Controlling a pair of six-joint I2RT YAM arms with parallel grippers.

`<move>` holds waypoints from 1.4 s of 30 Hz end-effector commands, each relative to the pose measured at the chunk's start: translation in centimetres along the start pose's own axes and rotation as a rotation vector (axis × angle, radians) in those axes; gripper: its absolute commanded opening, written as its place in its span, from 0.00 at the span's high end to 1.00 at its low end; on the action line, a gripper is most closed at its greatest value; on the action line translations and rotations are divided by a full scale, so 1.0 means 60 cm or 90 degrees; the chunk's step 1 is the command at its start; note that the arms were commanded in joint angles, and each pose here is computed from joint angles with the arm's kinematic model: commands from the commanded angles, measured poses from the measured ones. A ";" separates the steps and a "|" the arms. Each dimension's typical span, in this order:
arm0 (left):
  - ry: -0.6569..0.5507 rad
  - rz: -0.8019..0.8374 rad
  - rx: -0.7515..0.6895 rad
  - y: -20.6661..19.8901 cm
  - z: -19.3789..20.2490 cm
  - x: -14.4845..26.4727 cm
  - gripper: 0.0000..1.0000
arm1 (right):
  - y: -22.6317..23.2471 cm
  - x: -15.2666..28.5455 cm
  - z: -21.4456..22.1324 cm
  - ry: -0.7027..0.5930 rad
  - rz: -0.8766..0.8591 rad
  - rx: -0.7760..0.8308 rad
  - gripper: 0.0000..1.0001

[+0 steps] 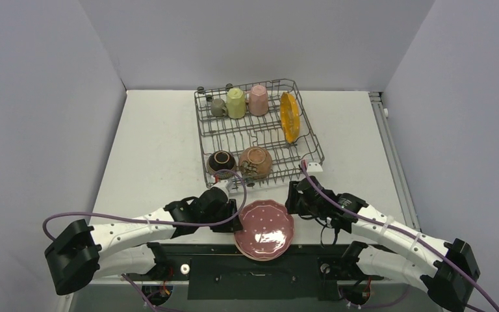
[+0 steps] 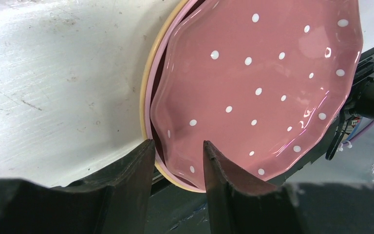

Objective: Load the mixed dishes into the dish rack
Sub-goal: Pick up the plate at the center of the board.

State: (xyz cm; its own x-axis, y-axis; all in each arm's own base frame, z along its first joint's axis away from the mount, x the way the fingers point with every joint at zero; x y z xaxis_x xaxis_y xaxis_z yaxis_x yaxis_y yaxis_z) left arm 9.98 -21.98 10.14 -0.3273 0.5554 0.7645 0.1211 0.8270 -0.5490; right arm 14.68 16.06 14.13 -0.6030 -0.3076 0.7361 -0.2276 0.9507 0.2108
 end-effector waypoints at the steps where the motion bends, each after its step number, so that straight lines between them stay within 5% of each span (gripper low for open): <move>1: -0.017 0.026 0.006 -0.017 -0.005 -0.009 0.65 | 0.013 -0.012 0.022 0.031 -0.036 -0.024 0.58; 13: -0.013 0.019 -0.001 -0.010 0.000 -0.015 0.74 | 0.019 -0.030 0.066 0.085 -0.070 -0.036 0.75; 17: -0.014 0.021 -0.002 -0.009 0.001 -0.016 0.74 | 0.017 -0.021 0.069 0.087 -0.060 -0.023 0.99; 30: -0.019 0.020 -0.005 -0.005 0.001 -0.013 0.74 | 0.032 0.060 -0.014 -0.052 0.038 0.048 1.00; 42: -0.018 0.024 -0.014 -0.008 -0.001 -0.011 0.72 | 0.054 0.041 0.004 -0.009 0.027 0.067 1.00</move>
State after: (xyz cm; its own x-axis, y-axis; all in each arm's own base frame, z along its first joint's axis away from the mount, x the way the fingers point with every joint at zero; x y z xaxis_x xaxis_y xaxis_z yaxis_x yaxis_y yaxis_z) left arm 10.14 -22.44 9.47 -0.3442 0.5610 0.7528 0.1261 0.8222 -0.5551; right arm 11.27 15.81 14.51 -0.5687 -0.1667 0.8054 -0.3016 0.9533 -0.0156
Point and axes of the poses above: each gripper's point midway between its finger pads, its own x axis back along the fingers, its own y axis along the line the jaws close on, z = x × y, the point moved 6 cm from there along x, back along the fingers, and after that the axes turned 4 degrees about x, right-handed, at the moved point
